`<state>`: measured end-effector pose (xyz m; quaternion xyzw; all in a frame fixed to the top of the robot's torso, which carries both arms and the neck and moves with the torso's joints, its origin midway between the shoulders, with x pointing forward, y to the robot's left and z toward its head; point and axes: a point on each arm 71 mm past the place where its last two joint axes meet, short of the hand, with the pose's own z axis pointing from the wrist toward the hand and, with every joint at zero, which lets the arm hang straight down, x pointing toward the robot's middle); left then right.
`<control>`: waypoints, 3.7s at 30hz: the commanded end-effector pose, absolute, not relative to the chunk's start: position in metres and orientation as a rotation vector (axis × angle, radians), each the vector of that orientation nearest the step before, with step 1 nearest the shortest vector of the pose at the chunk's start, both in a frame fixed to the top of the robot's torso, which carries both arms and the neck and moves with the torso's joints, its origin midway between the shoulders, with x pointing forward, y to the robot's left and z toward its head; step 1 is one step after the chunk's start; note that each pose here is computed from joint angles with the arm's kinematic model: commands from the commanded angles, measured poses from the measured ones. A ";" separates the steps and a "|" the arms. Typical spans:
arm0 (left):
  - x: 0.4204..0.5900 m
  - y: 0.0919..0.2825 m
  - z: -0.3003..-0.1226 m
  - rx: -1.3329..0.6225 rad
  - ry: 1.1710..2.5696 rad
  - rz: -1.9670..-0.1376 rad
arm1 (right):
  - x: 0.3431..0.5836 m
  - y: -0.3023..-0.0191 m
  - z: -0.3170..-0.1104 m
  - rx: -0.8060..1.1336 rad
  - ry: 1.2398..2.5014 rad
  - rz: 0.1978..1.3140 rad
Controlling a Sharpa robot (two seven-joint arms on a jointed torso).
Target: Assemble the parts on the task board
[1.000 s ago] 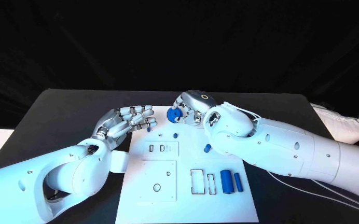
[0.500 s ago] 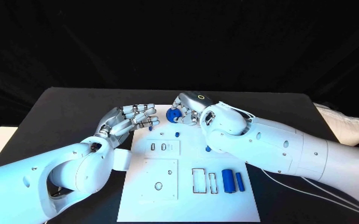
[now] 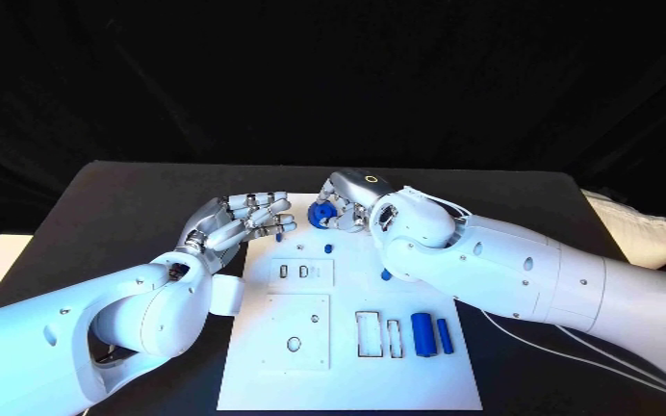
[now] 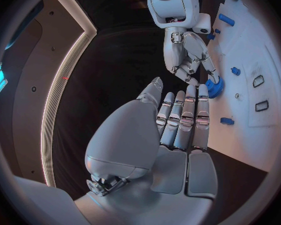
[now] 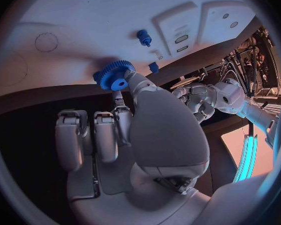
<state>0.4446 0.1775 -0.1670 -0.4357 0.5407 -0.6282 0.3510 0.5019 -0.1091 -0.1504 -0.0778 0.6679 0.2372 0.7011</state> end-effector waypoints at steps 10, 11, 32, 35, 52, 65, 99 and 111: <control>0.444 0.175 -0.166 -1.121 1.403 -1.650 | 0.502 -0.110 -0.158 -0.191 1.526 0.516; 0.444 0.175 -0.166 -1.121 1.403 -1.650 | 0.502 -0.110 -0.158 -0.191 1.526 0.516; 0.445 0.176 -0.166 -1.124 1.403 -1.645 | 0.503 -0.113 -0.159 -0.159 1.519 0.517; 0.445 0.176 -0.166 -1.124 1.402 -1.642 | 0.504 -0.113 -0.160 -0.159 1.531 0.516; 0.446 0.181 -0.167 -1.126 1.397 -1.633 | 0.488 -0.170 -0.141 0.000 1.434 0.709; 0.449 0.183 -0.169 -1.128 1.393 -1.628 | 0.475 -0.300 -0.147 0.191 1.472 0.781; 0.450 0.182 -0.173 -1.134 1.400 -1.628 | 0.487 -0.315 -0.202 0.182 1.544 0.657; 0.450 0.181 -0.173 -1.135 1.404 -1.629 | 0.491 -0.310 -0.207 0.179 1.559 0.651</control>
